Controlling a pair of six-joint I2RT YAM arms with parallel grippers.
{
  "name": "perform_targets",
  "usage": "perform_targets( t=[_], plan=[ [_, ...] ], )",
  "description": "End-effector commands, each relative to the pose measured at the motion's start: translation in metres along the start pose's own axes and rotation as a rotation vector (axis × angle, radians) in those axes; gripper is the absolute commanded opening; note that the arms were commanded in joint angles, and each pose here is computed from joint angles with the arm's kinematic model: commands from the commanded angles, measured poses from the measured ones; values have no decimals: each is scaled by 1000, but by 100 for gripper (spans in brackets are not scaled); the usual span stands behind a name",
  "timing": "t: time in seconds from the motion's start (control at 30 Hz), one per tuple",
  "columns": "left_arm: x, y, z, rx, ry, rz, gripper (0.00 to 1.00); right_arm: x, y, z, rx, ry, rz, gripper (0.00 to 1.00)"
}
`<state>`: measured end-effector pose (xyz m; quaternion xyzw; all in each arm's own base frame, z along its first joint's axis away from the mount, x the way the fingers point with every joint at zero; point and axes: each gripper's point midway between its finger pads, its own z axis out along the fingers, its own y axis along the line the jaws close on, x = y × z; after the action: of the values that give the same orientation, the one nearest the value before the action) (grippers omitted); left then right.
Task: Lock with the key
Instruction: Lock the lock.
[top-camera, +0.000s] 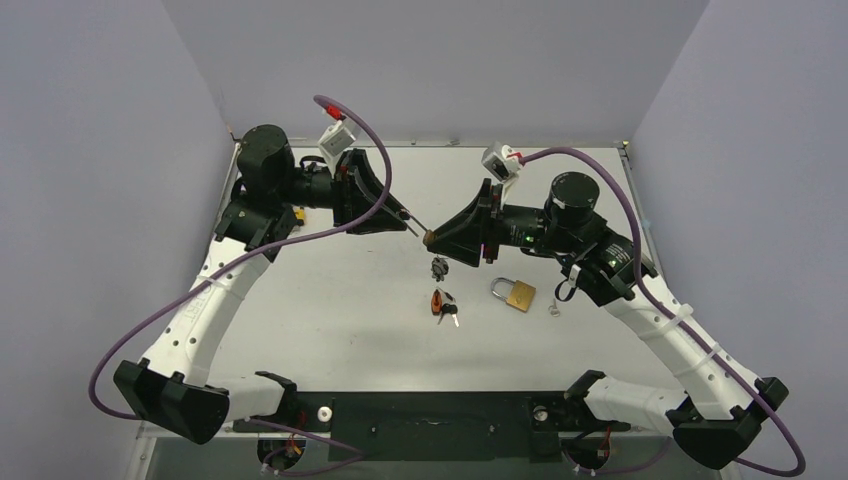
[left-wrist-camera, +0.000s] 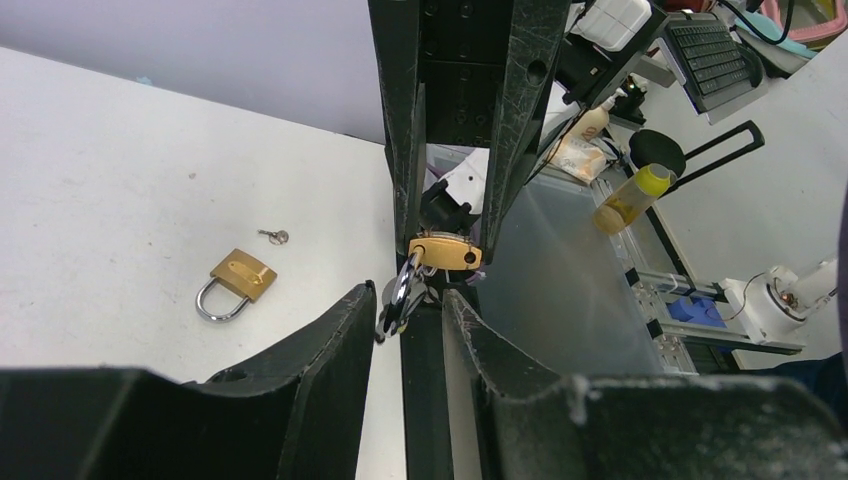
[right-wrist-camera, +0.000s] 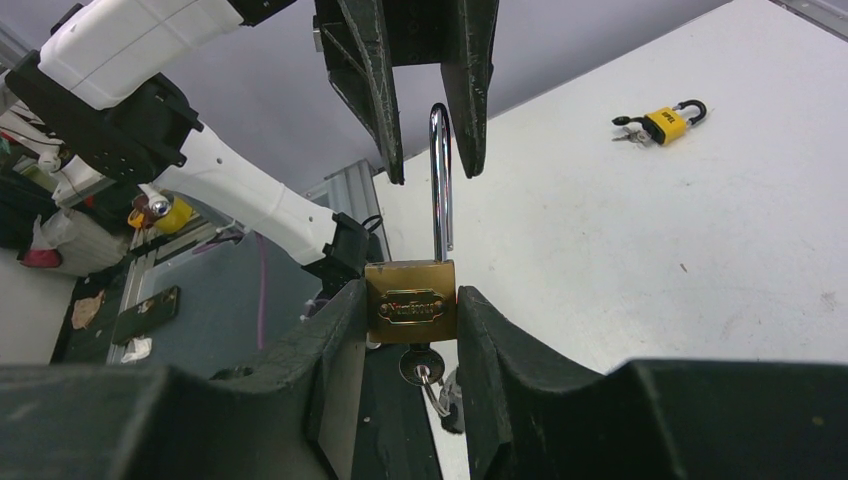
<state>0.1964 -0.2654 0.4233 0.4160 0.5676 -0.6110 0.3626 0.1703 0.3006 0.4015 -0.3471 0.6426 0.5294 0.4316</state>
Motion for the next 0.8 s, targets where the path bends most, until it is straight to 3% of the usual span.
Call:
perform_targets(
  t=[0.0,0.37,0.53,0.57,0.63,0.77],
  plan=[
    [-15,-9,0,-1,-11,76,28,-10,1,1,0,-32,-56,0],
    [-9,2,2,-34,2,52,20,-4,-7,4,25,-11,-57,0],
    [-5,10,5,-64,8,28,10,-4,-9,5,31,-9,-58,0],
    [-6,12,5,-77,4,23,2,-4,-10,5,34,-9,-60,0],
    [-9,18,7,-114,-12,12,0,-4,-13,5,51,-10,-64,0],
    [-21,22,7,-178,-67,3,0,-7,-17,4,81,-25,-82,34]
  ],
)
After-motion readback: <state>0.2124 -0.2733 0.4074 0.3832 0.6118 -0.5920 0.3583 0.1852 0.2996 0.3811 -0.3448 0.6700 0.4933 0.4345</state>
